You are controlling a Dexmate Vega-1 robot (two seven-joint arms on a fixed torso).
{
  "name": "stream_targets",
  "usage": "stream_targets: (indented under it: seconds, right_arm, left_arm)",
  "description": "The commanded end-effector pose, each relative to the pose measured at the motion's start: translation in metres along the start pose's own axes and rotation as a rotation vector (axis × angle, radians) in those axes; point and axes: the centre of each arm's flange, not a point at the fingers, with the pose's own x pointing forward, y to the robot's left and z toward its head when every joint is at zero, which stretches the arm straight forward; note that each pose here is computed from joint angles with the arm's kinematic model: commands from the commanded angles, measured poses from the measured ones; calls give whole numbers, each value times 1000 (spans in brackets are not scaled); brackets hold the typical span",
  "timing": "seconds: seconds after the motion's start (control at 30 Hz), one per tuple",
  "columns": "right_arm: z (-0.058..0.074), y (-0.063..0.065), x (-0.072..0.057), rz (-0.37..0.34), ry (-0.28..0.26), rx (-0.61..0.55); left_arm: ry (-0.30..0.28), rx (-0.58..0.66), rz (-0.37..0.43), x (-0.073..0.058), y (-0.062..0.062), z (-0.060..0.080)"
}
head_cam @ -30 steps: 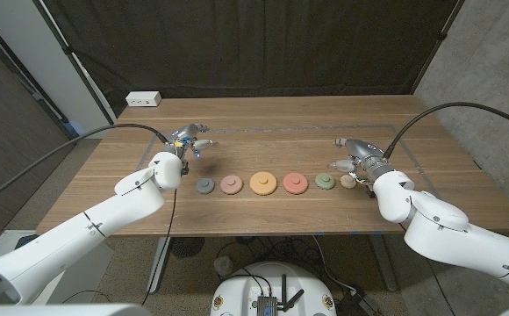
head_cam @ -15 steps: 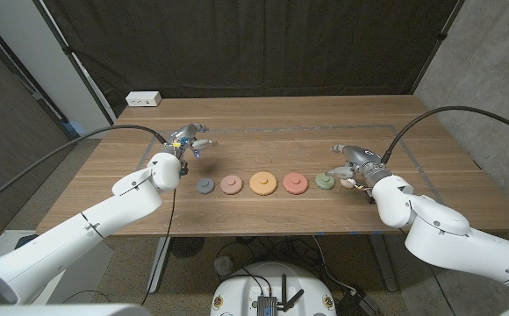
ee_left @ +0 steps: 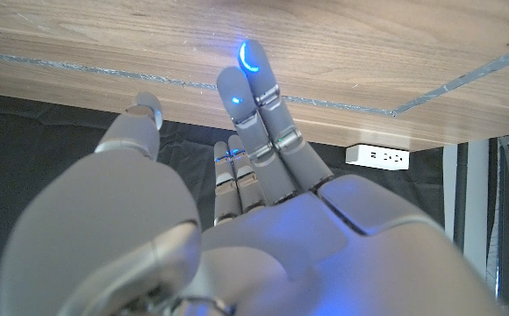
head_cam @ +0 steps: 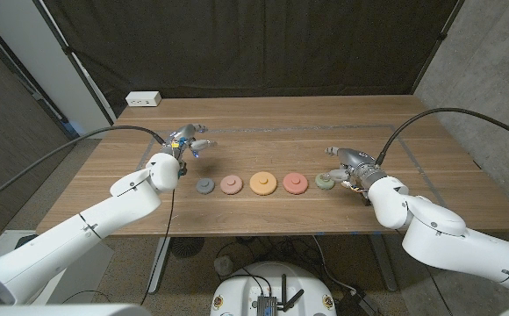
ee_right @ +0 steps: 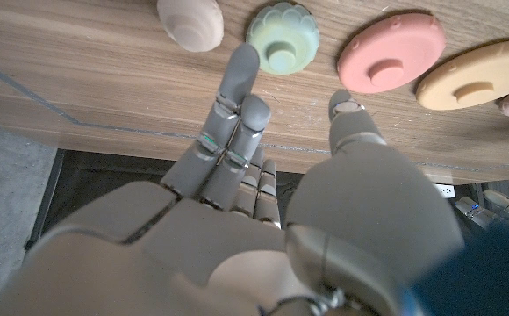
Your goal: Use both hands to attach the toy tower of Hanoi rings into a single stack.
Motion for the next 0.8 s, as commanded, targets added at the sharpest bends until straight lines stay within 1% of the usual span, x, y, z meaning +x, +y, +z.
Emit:
stream_targets:
  seconds: [0.03,0.3,0.4,0.43,0.57,0.6,0.67,0.77,0.8]
  right_arm:
    - [13,1,0,16,-20,-25]
    - [24,1,-1,21,-19,-50]
    - [26,2,-1,19,-28,-50]
    - [30,2,-2,17,-34,-57]
    - [35,3,-1,19,-40,-67]
    - [39,3,0,20,-43,-70]
    - [41,4,0,21,-42,-76]
    - [47,5,1,24,-40,-95]
    - [47,5,1,25,-38,-96]
  left_arm:
    - [0,1,4,-2,2,0]
    - [-5,3,7,-3,3,0]
    - [-4,4,6,-3,3,0]
    - [-5,2,5,-3,3,-1]
    - [-8,3,2,-2,3,-1]
    - [-9,4,0,-2,3,-1]
    - [-10,4,-1,-2,3,-1]
    - [-12,3,-2,-1,4,-3]
    - [-12,3,-2,-1,4,-3]
